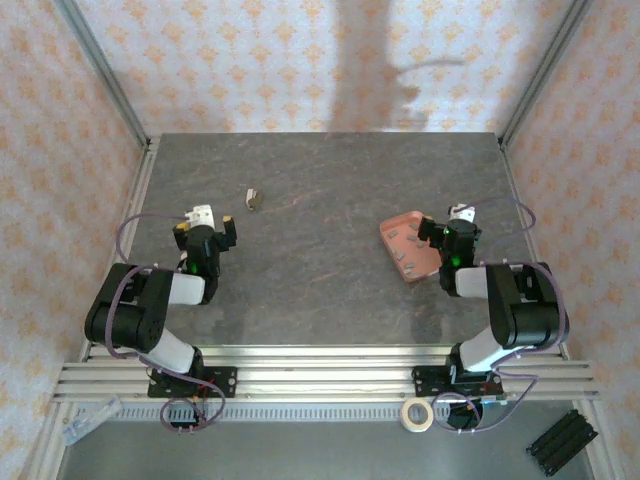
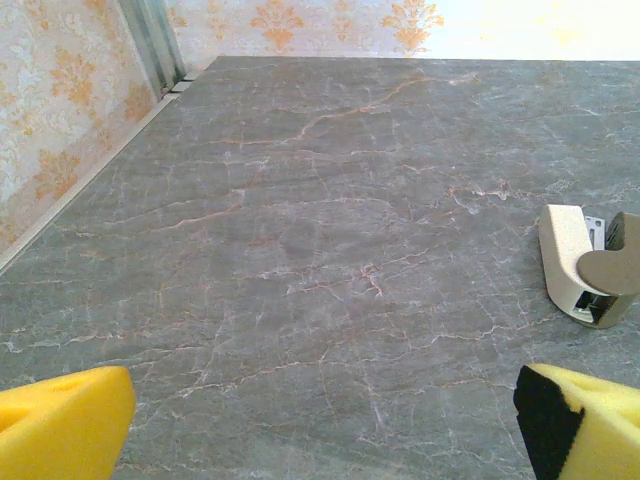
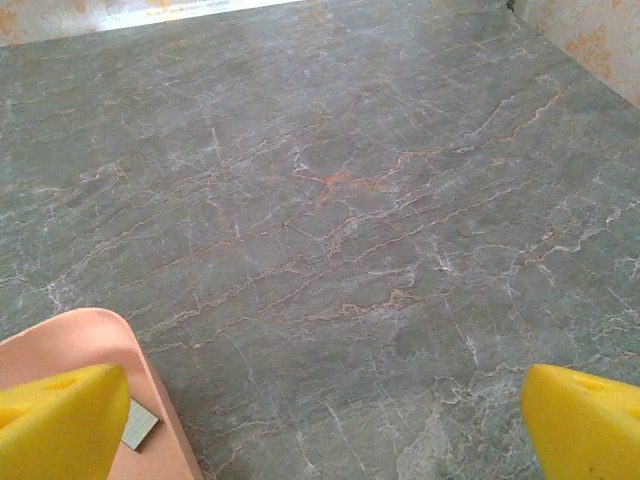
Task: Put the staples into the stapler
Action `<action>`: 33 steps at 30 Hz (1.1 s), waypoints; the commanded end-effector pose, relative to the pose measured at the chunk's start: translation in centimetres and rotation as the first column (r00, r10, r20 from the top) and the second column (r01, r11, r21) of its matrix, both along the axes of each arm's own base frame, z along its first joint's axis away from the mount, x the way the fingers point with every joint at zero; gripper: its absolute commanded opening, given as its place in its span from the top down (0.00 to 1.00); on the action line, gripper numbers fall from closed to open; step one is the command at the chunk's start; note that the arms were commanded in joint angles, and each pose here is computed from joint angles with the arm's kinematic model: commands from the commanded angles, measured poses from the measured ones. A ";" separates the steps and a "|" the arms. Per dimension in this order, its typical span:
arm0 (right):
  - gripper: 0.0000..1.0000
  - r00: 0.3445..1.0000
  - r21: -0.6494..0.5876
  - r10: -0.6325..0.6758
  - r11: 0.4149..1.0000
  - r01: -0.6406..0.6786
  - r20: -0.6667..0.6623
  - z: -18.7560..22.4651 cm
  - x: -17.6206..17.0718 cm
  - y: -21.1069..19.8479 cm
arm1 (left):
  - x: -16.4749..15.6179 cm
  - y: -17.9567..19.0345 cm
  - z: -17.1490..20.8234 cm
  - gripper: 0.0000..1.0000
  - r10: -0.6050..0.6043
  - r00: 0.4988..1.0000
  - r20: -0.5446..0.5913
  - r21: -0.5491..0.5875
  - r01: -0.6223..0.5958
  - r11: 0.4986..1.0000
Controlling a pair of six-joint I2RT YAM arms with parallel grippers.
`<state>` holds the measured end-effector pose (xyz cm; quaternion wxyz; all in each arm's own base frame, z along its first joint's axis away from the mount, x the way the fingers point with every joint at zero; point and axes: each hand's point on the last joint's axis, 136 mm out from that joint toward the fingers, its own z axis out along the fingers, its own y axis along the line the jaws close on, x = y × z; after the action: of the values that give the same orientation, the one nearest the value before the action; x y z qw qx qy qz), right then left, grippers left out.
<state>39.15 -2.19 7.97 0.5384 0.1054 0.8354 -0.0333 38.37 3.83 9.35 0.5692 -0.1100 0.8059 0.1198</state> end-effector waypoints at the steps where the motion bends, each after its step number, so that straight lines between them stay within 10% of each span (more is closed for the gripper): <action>1: 0.00 1.000 0.001 -0.011 1.000 0.011 0.026 0.9 0.3 -0.2 | 0.5 0.0 0.7 0.00 -0.006 1.000 0.009 0.009 0.006 1.000; 33: 0.00 1.000 0.002 -0.009 1.000 0.009 0.026 0.9 0.3 -0.1 | 0.5 -0.1 0.7 0.00 -0.011 1.000 0.009 0.009 0.011 1.000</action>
<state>39.15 -2.19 7.97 0.5384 0.1053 0.8354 -0.0331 38.38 3.77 9.31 0.5689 -0.1090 0.8065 0.1185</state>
